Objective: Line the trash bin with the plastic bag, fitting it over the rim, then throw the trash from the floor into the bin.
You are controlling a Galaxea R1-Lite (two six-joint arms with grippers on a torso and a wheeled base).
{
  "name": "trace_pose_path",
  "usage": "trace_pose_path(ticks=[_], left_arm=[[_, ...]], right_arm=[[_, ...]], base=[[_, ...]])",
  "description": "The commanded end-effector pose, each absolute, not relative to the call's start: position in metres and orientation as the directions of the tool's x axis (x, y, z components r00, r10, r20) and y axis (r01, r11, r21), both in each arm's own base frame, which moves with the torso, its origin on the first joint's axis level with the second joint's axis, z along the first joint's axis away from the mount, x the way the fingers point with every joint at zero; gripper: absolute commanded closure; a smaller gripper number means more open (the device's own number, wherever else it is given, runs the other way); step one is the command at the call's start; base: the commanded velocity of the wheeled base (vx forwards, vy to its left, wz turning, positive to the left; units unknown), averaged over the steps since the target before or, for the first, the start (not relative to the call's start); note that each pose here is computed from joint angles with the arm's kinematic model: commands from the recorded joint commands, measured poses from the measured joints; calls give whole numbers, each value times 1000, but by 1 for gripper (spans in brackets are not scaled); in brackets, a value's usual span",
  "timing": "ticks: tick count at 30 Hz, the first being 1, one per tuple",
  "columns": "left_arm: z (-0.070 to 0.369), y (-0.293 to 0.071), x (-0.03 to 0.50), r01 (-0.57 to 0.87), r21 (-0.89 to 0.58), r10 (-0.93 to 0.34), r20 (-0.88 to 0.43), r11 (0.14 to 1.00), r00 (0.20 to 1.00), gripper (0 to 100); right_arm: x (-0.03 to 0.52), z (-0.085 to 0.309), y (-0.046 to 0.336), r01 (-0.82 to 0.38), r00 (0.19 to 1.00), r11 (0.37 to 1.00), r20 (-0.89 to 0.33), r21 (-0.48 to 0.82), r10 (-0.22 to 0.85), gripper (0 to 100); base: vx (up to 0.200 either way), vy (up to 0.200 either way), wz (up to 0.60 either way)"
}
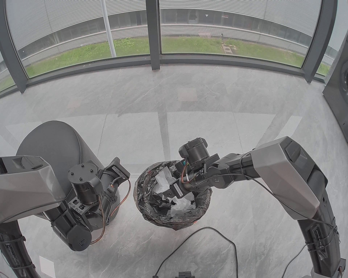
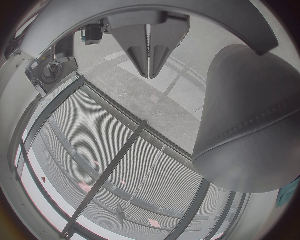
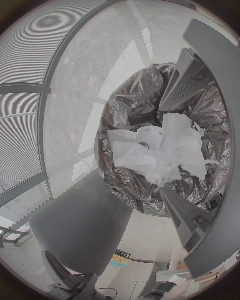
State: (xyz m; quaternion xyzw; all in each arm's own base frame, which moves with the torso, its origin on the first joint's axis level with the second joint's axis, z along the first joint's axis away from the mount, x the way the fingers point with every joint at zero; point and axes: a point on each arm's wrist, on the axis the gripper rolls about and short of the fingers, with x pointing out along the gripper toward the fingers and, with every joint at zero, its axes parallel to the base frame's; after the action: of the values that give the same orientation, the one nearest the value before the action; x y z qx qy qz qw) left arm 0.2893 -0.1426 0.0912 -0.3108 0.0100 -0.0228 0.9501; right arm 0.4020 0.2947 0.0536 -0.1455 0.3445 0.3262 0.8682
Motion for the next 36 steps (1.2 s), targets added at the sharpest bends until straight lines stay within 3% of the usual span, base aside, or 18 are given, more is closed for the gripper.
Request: trace_pose_path(ticks=[1,12,17,23,29,36], left_arm=[[92,-143,289,38,-593,-49,-3,804,999,100],[90,-143,290,36,-591,-51,-8,806,999,100],[91,-143,289,37,-591,-51,-7,806,999,100],[94,-142,288,40,-594,-49,1,804,999,100],[92,-142,289,39,-592,-51,-3,805,999,100],[91,-143,289,39,-591,-52,-6,806,999,100]], right_arm=[[397,65,297,-675,552,738,-683,-29,478,0],[411,52,316,-674,577,738,-648,-33,498,0],[417,3,318,-643,563,763,-720,-72,406,0],[416,-13,315,-642,530,764,-759,-69,377,0],[417,-9,314,-639,537,766,-752,-67,382,0],[416,34,313,-636,582,768,-698,-73,416,0]], base=[[0,0,0],[0,0,0],[0,0,0],[0,0,0],[0,0,0],[0,0,0]])
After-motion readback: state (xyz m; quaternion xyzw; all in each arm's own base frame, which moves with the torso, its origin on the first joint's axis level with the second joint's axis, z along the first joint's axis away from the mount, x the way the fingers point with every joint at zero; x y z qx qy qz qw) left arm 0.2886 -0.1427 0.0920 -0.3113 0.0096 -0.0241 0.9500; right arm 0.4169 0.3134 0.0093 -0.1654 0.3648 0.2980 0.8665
